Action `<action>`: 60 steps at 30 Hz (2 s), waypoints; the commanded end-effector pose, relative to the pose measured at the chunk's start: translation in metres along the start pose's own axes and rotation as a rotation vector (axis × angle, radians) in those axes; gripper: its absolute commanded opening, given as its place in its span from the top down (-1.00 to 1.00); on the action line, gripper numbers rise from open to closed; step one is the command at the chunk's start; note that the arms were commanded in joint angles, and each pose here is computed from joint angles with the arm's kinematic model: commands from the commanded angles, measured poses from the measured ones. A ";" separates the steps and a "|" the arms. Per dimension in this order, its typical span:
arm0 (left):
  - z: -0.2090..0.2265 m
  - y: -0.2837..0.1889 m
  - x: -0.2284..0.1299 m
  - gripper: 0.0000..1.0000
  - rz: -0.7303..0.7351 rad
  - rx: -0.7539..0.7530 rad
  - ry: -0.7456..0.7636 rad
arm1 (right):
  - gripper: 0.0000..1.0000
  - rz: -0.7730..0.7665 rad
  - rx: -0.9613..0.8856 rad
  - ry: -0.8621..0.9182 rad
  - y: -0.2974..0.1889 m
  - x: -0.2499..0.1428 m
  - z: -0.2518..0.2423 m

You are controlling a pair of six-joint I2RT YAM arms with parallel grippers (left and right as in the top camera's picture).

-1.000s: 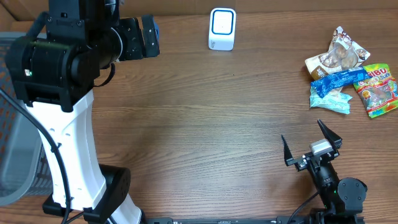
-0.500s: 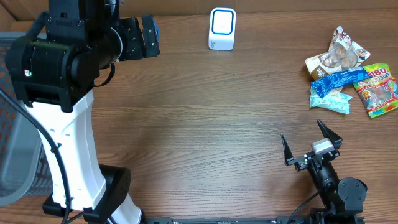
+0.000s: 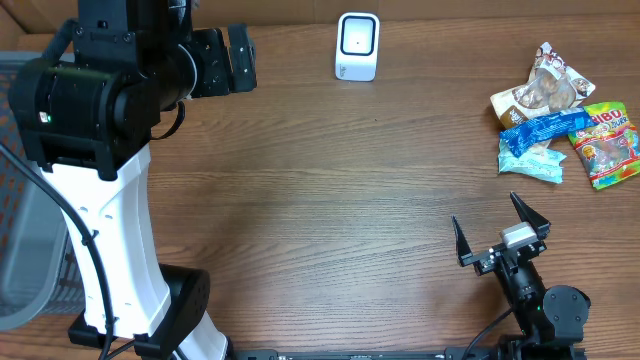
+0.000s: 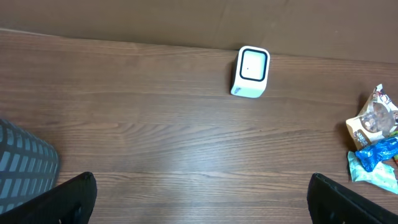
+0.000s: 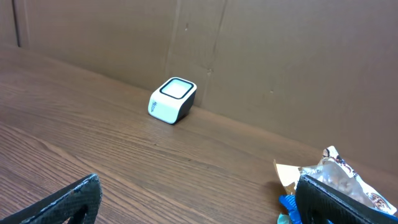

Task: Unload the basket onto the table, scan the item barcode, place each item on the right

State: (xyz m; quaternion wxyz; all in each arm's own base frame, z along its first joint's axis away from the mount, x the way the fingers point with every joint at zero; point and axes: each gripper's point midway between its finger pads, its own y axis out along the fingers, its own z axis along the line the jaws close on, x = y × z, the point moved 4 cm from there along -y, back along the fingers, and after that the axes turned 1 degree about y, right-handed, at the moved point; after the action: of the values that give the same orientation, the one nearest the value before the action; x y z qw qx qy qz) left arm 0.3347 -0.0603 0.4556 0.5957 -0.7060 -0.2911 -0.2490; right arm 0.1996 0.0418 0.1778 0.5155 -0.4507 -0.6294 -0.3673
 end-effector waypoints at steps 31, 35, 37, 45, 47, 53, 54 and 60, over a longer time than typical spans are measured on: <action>0.072 0.092 -0.141 -1.00 -0.279 -0.005 0.074 | -1.00 -0.004 -0.006 0.007 0.000 -0.002 0.000; 0.091 0.091 -0.175 -0.99 -0.372 0.016 0.055 | -1.00 -0.004 -0.006 0.007 0.000 -0.002 0.000; 0.097 0.088 -0.191 -0.99 -0.420 0.030 0.057 | -1.00 -0.004 -0.006 0.007 0.000 -0.002 0.000; 0.108 0.083 -0.240 -0.99 -0.578 0.077 0.140 | -1.00 -0.004 -0.006 0.007 0.000 -0.002 0.000; 0.111 0.084 -0.249 -1.00 -0.607 0.087 0.151 | -1.00 -0.004 -0.006 0.007 0.000 -0.002 0.000; 0.114 0.093 -0.267 -1.00 -0.677 0.114 0.220 | -1.00 -0.004 -0.006 0.007 0.000 -0.002 0.000; 0.114 0.093 -0.267 -0.99 -0.695 0.121 0.242 | -1.00 -0.004 -0.006 0.006 0.000 -0.002 0.000; 0.113 0.096 -0.273 -1.00 -0.752 0.177 0.393 | -1.00 -0.004 -0.006 0.007 0.000 -0.002 0.000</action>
State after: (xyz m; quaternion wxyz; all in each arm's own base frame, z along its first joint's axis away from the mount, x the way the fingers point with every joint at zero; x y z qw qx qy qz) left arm 0.2116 0.0100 0.1826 0.5428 -0.4748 -0.4597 -0.5183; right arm 0.1996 0.0418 0.1774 0.5162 -0.4511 -0.6288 -0.3668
